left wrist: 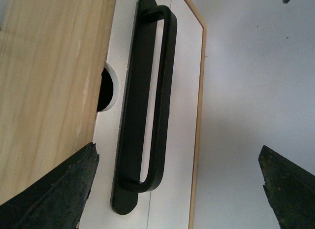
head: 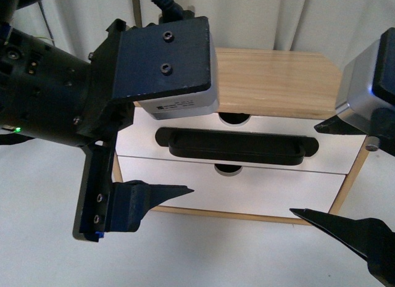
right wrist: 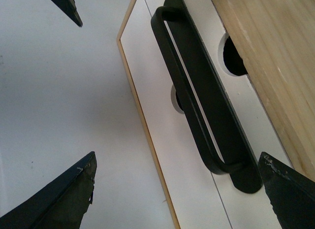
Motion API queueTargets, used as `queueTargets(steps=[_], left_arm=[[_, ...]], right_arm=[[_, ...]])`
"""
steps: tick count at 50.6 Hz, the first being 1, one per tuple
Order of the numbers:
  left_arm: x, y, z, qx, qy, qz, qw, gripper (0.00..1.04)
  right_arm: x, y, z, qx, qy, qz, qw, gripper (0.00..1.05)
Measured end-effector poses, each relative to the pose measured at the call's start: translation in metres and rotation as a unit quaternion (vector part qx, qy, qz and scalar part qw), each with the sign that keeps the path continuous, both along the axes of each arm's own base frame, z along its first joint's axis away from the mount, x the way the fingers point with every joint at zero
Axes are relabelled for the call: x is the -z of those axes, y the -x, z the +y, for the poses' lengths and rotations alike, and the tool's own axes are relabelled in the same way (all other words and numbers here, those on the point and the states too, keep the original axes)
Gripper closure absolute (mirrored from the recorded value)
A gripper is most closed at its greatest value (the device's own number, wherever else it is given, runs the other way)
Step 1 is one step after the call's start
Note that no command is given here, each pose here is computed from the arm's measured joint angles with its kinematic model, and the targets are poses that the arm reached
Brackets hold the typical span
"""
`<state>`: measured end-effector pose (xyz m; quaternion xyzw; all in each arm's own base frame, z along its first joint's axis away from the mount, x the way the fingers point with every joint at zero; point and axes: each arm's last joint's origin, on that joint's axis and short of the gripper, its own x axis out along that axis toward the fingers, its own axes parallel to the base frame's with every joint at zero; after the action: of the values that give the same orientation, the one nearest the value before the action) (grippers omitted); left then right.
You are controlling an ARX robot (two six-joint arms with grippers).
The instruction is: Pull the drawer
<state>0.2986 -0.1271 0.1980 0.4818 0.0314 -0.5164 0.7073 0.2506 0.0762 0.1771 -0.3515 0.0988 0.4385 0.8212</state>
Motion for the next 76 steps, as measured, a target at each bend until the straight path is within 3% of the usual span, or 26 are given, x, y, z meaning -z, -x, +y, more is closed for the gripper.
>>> queueTargets(steps=[41, 76], left_arm=[[0.028, -0.023, -0.012, 0.002, -0.078, 0.011, 0.997, 0.06], [0.040, -0.035, -0.011, -0.008, -0.093, 0.017, 0.995, 0.06]], right_arm=[[0.019, -0.039, 0.027, -0.014, 0.022, 0.000, 1.000, 0.09], [0.029, -0.049, 0.036, -0.013, 0.014, 0.001, 1.000, 0.09]])
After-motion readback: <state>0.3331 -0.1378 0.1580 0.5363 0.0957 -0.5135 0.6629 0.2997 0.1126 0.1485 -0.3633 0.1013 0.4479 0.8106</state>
